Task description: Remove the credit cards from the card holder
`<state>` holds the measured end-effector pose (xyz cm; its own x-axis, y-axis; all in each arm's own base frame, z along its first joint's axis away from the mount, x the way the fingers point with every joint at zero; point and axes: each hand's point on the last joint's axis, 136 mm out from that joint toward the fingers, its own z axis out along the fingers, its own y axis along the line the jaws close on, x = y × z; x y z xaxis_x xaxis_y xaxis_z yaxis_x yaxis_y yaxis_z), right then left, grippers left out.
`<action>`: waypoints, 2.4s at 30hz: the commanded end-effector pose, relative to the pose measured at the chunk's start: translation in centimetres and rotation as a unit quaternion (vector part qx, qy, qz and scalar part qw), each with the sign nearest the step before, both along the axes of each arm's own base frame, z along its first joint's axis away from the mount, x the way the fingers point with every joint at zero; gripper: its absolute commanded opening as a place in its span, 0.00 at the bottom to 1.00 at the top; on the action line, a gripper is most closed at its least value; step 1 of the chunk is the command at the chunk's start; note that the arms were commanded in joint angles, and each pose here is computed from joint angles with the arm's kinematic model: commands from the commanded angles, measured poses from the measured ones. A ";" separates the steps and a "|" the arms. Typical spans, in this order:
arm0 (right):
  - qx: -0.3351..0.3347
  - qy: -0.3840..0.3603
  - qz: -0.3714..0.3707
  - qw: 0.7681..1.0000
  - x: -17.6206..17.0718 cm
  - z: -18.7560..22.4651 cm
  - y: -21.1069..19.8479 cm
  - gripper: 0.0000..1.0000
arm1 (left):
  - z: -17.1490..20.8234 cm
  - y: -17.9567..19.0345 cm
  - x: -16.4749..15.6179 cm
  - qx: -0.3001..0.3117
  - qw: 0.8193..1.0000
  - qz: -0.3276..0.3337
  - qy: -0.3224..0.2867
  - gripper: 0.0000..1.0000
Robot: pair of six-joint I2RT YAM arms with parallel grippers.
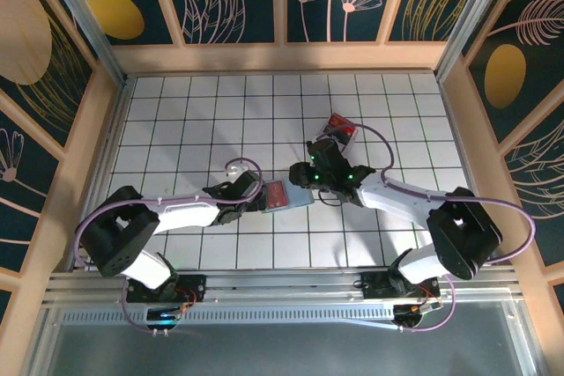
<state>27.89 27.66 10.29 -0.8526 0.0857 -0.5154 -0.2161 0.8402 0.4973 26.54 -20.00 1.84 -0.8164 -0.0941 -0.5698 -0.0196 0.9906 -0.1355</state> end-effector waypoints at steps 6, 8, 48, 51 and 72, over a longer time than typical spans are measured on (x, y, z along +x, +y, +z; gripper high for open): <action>0.031 0.061 0.041 0.997 -0.9 -2.3 2.7 0.35 | -1.0 0.2 0.1 0.012 1.000 0.011 0.016 0.99; 0.033 0.074 0.046 0.996 -1.1 -3.1 3.1 0.34 | -1.3 0.6 0.1 0.017 1.000 0.016 0.019 0.99; 0.055 0.120 0.011 0.991 -1.6 -6.0 2.8 0.21 | -1.9 2.4 0.7 0.051 0.998 0.030 0.021 0.99; 0.054 0.126 0.007 0.990 -1.8 -6.4 2.6 0.21 | -1.8 2.5 0.8 0.052 0.998 0.031 0.021 0.99; 0.103 0.146 0.038 0.983 -2.2 -6.5 4.5 0.22 | -2.3 2.3 0.6 0.052 0.998 0.027 0.028 0.99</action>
<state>25.89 31.66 3.73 -0.9646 0.0922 -0.2472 -0.1025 0.7325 0.6730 27.51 -19.38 1.28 -0.8173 -0.1047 -0.5667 -0.0578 0.9933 -0.1001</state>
